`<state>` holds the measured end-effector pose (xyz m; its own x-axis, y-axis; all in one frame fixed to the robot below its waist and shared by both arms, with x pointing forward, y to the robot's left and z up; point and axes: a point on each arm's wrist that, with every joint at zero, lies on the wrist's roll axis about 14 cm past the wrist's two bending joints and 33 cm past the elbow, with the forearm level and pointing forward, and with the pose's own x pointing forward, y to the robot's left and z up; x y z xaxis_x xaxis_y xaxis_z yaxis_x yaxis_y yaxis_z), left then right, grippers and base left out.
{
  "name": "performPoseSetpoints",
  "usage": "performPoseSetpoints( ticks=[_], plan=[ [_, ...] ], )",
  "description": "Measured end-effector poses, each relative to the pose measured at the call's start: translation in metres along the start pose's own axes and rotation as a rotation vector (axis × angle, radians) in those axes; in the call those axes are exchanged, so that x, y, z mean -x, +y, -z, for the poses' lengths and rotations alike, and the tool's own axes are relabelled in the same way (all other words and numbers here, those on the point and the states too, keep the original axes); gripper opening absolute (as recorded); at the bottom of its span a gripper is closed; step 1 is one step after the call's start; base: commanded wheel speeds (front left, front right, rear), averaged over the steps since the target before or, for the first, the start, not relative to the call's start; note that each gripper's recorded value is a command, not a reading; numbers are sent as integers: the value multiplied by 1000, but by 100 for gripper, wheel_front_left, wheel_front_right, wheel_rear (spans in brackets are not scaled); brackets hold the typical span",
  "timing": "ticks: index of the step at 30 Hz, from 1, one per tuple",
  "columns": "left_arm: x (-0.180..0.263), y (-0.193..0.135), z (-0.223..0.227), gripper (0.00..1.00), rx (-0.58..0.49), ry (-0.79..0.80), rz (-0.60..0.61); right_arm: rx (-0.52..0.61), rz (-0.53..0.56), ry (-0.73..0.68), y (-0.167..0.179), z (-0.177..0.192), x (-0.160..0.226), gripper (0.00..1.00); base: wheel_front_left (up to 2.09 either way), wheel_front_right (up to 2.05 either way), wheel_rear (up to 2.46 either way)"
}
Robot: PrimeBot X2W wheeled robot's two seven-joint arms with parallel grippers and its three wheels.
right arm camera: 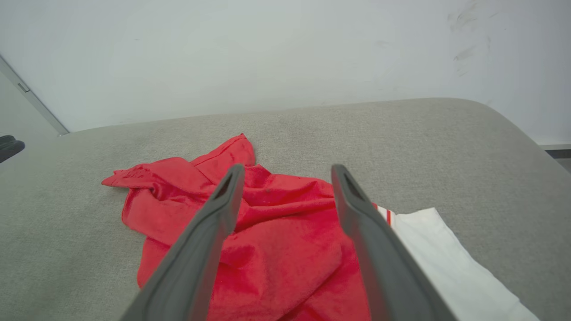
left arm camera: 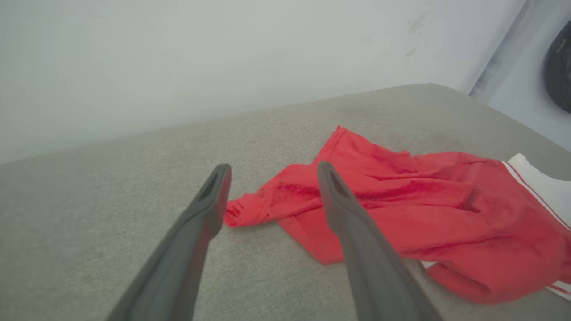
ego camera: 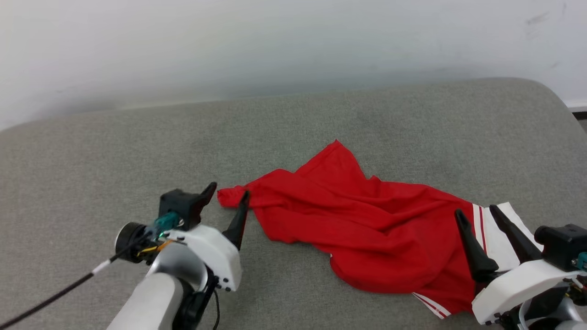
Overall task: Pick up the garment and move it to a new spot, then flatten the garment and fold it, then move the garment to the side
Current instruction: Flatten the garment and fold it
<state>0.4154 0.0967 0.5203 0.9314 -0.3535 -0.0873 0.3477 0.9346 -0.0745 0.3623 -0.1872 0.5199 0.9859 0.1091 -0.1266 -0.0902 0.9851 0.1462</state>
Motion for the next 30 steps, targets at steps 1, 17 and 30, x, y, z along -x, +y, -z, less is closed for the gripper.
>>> performPoseSetpoints(
  ticks=[1, 17, 30],
  plan=[
    [-8, -7, 2, 100, -5, 28, 31, -1, 4, 5, -1, 1, -1, 100, 0, 0, 0],
    [-38, -56, 137, 100, -56, 754, 317, -53, 93, 111, -26, 40, -16, 100, 0, 0, 0],
    [-20, -51, 151, 0, -151, 949, 359, -118, 83, 110, -19, 44, -15, 100, 0, 0, 0]
  ],
)
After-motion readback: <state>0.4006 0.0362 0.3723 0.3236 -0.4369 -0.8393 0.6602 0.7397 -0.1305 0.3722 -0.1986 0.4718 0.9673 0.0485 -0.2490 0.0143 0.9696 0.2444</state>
